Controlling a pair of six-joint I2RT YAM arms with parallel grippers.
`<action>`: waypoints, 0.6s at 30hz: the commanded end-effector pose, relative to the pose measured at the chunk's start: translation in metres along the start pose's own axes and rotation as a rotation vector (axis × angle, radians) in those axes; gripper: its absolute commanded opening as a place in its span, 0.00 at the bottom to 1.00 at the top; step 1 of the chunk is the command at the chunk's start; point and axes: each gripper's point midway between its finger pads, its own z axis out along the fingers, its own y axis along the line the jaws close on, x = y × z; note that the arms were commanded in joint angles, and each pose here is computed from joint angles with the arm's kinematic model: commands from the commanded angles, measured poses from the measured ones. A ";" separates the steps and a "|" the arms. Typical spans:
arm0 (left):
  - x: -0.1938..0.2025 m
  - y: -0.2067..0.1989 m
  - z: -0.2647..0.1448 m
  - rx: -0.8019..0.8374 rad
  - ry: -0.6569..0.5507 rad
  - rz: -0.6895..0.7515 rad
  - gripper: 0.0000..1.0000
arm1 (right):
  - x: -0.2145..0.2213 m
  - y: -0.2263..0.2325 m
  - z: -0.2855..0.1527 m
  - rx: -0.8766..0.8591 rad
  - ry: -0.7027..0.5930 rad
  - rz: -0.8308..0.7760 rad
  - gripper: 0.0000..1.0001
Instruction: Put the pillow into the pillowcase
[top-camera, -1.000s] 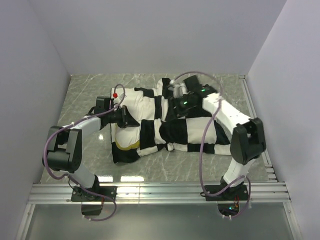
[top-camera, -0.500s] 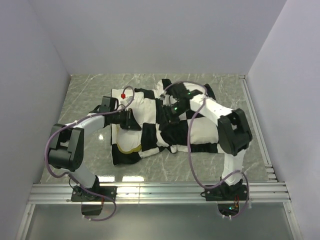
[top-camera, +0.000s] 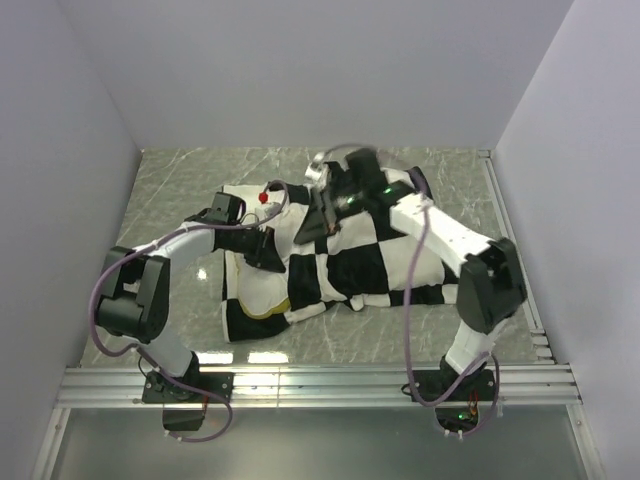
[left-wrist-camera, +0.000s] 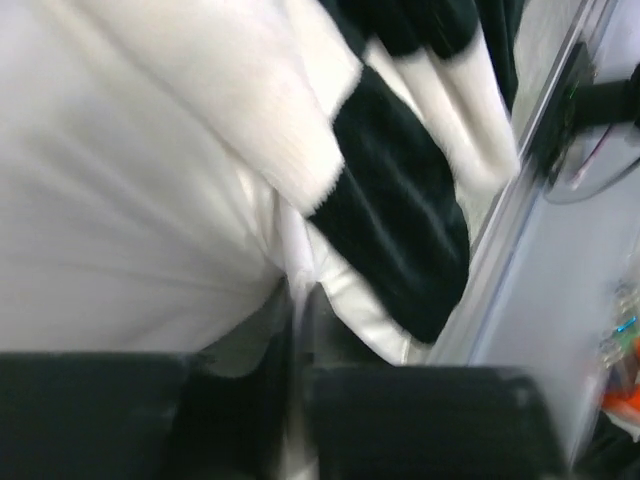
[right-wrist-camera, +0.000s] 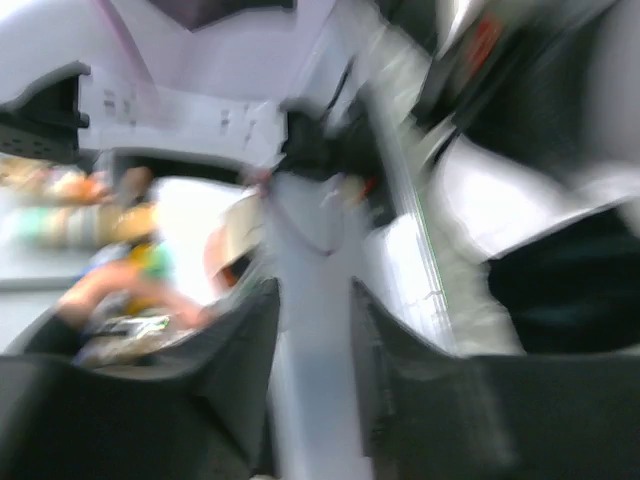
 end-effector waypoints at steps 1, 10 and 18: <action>0.025 -0.019 -0.031 0.039 0.108 0.161 0.24 | -0.070 -0.004 -0.074 0.244 -0.268 -0.216 0.48; -0.074 0.009 -0.102 -0.280 -0.128 0.423 0.77 | -0.197 -0.123 -0.191 0.955 -0.582 -0.230 0.68; -0.136 0.098 -0.100 -0.553 -0.214 0.249 0.86 | -0.259 -0.162 -0.174 0.918 -0.779 -0.134 0.78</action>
